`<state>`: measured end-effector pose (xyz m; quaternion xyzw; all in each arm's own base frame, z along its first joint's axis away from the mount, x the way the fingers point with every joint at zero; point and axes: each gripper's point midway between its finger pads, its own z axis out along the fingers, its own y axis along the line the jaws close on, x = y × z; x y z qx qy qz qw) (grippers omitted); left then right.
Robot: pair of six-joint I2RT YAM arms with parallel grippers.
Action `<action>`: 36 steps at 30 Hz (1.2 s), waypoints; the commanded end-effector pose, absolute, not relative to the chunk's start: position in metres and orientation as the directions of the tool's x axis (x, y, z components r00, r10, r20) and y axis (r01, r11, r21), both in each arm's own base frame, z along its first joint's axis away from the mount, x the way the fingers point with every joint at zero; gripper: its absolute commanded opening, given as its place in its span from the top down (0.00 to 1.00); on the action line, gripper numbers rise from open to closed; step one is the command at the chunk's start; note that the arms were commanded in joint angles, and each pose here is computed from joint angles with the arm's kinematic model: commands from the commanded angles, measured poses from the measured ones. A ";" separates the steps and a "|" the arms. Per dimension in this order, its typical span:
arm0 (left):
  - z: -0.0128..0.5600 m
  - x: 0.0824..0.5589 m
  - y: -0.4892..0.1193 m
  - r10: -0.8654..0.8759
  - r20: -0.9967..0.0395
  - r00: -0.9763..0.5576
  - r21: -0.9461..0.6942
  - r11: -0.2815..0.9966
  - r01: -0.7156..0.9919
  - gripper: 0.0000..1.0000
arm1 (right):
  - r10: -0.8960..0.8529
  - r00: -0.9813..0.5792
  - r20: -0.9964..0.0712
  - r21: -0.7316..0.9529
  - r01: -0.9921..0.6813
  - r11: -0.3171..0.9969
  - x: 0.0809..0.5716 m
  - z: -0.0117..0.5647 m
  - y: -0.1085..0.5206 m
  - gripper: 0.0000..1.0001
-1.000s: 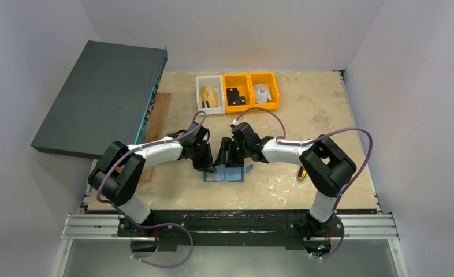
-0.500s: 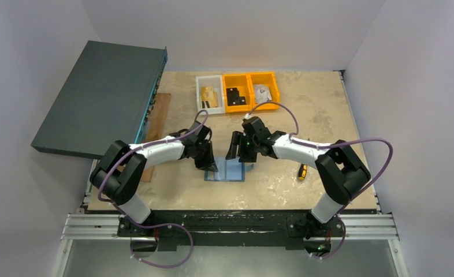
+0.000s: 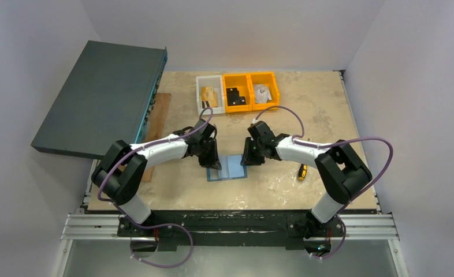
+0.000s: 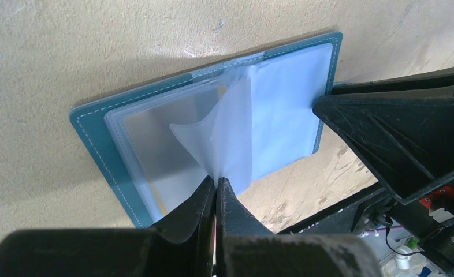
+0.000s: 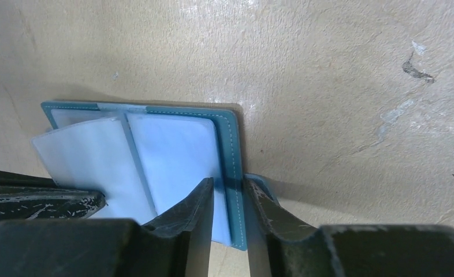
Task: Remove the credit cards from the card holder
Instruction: Remove the credit card from the card holder.
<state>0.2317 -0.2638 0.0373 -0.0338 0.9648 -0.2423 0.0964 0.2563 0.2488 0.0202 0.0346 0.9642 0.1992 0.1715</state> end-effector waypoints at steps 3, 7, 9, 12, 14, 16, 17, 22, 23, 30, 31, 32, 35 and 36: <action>0.054 0.245 -0.280 -0.107 -0.209 -0.972 -0.510 0.860 0.015 1.00 | 0.116 -0.936 -0.332 0.395 -0.027 0.918 0.260 0.011 0.251 0.78; 0.060 0.249 -0.295 -0.087 -0.216 -0.973 -0.539 0.841 0.045 1.00 | 0.113 -0.942 -0.317 0.411 -0.029 0.911 0.257 0.009 0.254 0.79; 0.061 0.250 -0.303 -0.076 -0.218 -0.973 -0.554 0.831 0.059 1.00 | 0.109 -0.945 -0.309 0.422 -0.034 0.906 0.255 0.009 0.256 0.79; 0.058 0.251 -0.314 -0.069 -0.214 -0.974 -0.574 0.816 0.068 0.96 | 0.103 -0.949 -0.299 0.433 -0.039 0.900 0.253 0.008 0.258 0.79; 0.058 0.251 -0.319 -0.067 -0.216 -0.974 -0.588 0.806 0.075 0.92 | 0.097 -0.951 -0.292 0.437 -0.042 0.898 0.252 0.007 0.259 0.79; 0.060 0.253 -0.322 -0.067 -0.225 -0.972 -0.599 0.796 0.084 0.84 | 0.095 -0.952 -0.290 0.440 -0.044 0.897 0.251 0.007 0.260 0.79; 0.061 0.254 -0.323 -0.065 -0.230 -0.971 -0.604 0.792 0.090 0.80 | 0.094 -0.952 -0.290 0.439 -0.045 0.897 0.251 0.007 0.260 0.79; 0.061 0.253 -0.329 -0.046 -0.226 -0.973 -0.621 0.776 0.108 0.64 | 0.091 -0.952 -0.291 0.440 -0.049 0.897 0.252 0.007 0.261 0.80; 0.061 0.253 -0.329 -0.045 -0.227 -0.973 -0.626 0.772 0.110 0.62 | 0.093 -0.952 -0.292 0.441 -0.048 0.896 0.252 0.008 0.261 0.80; 0.072 0.254 -0.330 -0.044 -0.248 -0.968 -0.634 0.762 0.128 0.53 | 0.102 -0.944 -0.314 0.446 -0.052 0.893 0.255 0.021 0.261 0.80; 0.073 0.253 -0.329 -0.044 -0.251 -0.967 -0.634 0.763 0.130 0.53 | 0.104 -0.942 -0.320 0.442 -0.052 0.895 0.256 0.024 0.260 0.80; 0.076 0.254 -0.329 -0.046 -0.258 -0.965 -0.634 0.762 0.133 0.52 | 0.106 -0.939 -0.328 0.441 -0.053 0.896 0.258 0.027 0.259 0.80; 0.082 0.255 -0.323 -0.051 -0.277 -0.960 -0.615 0.777 0.136 0.51 | 0.115 -0.929 -0.351 0.437 -0.054 0.898 0.262 0.038 0.259 0.79; 0.082 0.255 -0.320 -0.052 -0.279 -0.959 -0.602 0.787 0.133 0.51 | 0.118 -0.926 -0.359 0.437 -0.055 0.898 0.264 0.042 0.258 0.78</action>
